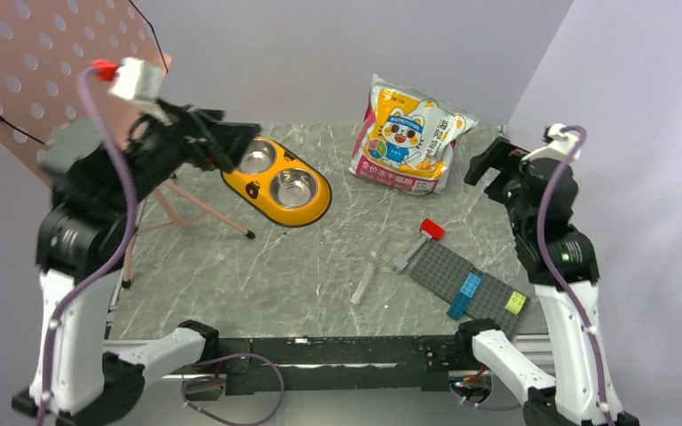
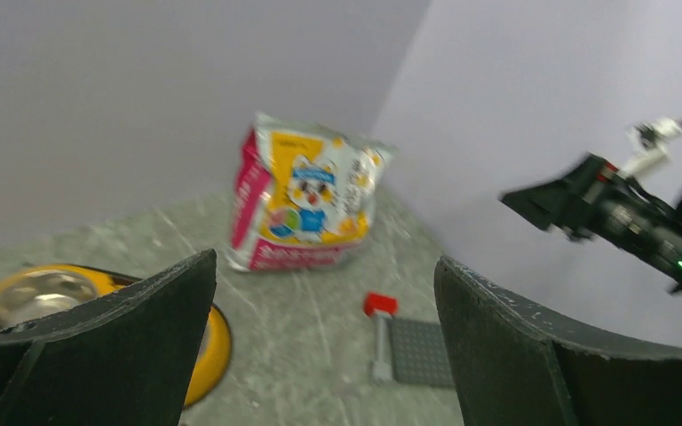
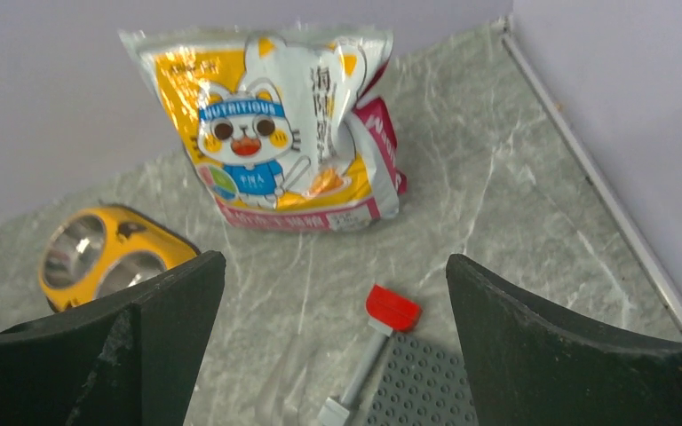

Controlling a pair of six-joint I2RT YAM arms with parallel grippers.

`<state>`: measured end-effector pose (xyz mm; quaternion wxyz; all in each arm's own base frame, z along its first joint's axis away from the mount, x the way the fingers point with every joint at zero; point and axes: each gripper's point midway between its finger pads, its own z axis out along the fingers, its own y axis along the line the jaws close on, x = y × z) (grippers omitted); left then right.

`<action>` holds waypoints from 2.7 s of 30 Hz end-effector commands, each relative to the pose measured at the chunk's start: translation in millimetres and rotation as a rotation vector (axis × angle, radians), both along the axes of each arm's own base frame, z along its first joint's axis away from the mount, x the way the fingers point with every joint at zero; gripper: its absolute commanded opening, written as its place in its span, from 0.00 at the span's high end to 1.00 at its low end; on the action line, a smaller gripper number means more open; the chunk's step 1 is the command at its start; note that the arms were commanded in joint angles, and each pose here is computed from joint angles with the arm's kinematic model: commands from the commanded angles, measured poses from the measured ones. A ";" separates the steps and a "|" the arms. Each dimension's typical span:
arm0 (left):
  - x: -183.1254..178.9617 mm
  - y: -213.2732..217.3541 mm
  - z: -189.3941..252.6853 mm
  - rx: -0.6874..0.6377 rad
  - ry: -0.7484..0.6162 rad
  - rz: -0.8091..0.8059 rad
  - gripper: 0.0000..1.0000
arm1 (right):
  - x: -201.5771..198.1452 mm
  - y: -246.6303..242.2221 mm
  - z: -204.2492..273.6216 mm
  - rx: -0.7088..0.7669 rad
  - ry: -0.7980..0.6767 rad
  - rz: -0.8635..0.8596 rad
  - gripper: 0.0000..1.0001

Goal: Serve the pet food

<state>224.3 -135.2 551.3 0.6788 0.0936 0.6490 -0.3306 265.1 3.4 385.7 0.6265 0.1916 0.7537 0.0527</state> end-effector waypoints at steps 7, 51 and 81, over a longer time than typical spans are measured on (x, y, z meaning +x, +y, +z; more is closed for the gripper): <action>18.3 -106.7 -49.7 0.127 0.149 -0.125 0.04 | 46.8 43.6 -55.6 0.051 0.191 0.191 0.00; 28.3 -125.6 -161.8 0.252 0.382 -0.063 0.01 | 181.9 140.2 -226.0 0.274 0.219 0.767 0.12; 62.8 -167.8 -187.3 -0.129 0.799 -0.177 0.20 | 142.4 116.6 -87.7 0.174 0.303 0.509 0.09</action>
